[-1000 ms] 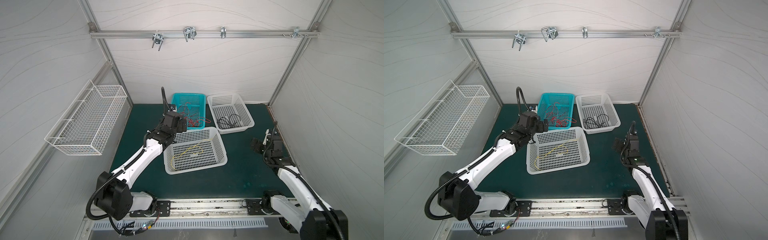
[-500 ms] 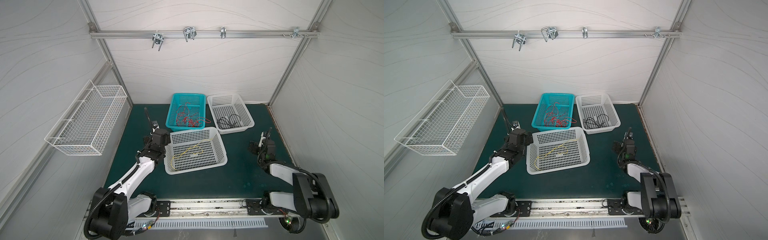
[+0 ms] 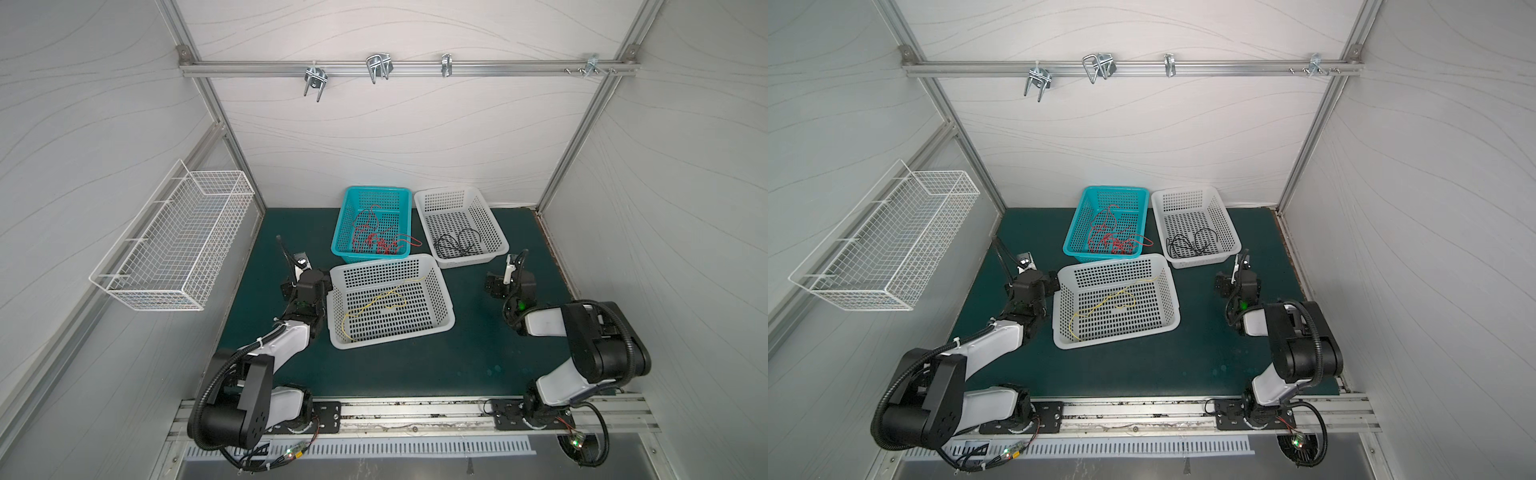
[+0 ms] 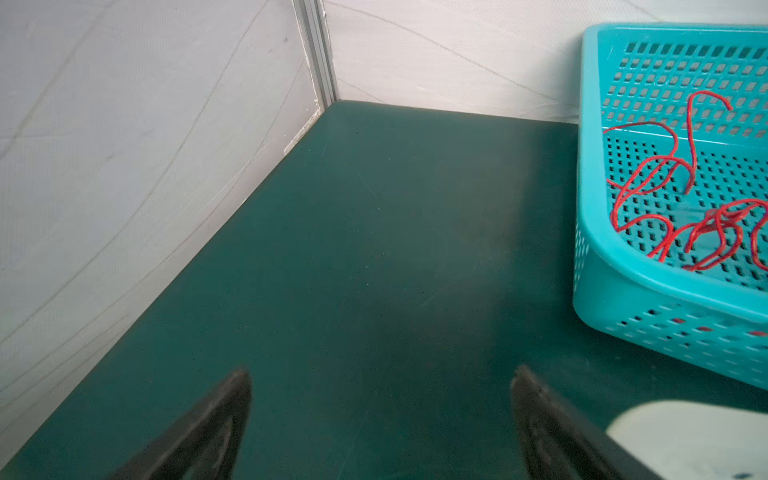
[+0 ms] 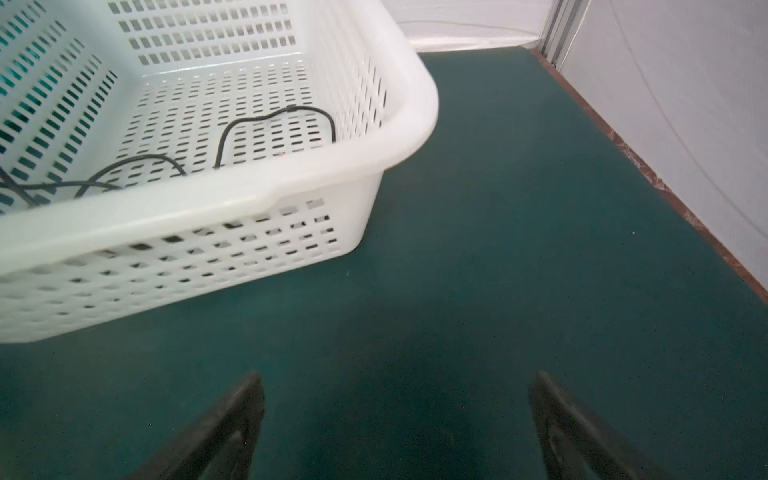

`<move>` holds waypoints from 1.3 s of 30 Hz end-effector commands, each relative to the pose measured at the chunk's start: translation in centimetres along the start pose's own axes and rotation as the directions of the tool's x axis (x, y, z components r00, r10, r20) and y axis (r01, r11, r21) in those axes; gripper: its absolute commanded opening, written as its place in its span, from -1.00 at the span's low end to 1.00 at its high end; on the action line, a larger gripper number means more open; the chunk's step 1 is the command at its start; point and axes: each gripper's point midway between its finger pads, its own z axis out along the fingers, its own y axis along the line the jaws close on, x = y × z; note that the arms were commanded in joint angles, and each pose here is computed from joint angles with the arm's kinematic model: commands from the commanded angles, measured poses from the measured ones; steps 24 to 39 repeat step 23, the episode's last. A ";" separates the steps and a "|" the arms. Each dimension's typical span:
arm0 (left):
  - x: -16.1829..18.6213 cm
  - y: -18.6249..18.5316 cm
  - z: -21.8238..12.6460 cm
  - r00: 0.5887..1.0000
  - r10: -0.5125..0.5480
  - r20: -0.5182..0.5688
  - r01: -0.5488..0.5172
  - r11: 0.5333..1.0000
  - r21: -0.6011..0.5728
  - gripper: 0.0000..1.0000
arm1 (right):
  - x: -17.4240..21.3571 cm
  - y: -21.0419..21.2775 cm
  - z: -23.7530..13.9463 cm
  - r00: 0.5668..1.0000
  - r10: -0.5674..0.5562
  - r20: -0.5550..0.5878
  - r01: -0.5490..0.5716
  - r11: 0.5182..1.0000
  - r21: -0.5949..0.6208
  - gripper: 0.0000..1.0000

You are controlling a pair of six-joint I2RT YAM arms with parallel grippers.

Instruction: Untangle the cables

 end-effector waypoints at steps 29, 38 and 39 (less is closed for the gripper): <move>1.8 -0.5 3.7 0.999 -0.044 0.014 0.043 0.996 0.081 0.99 | -1.4 -0.1 0.2 0.999 -0.016 0.036 0.016 1.000 -0.006 0.98; 1.8 -0.5 3.7 0.999 -0.044 0.014 0.043 0.996 0.081 0.99 | -1.4 -0.1 0.2 0.999 -0.016 0.036 0.016 1.000 -0.006 0.98; 1.8 -0.5 3.7 0.999 -0.044 0.014 0.043 0.996 0.081 0.99 | -1.4 -0.1 0.2 0.999 -0.016 0.036 0.016 1.000 -0.006 0.98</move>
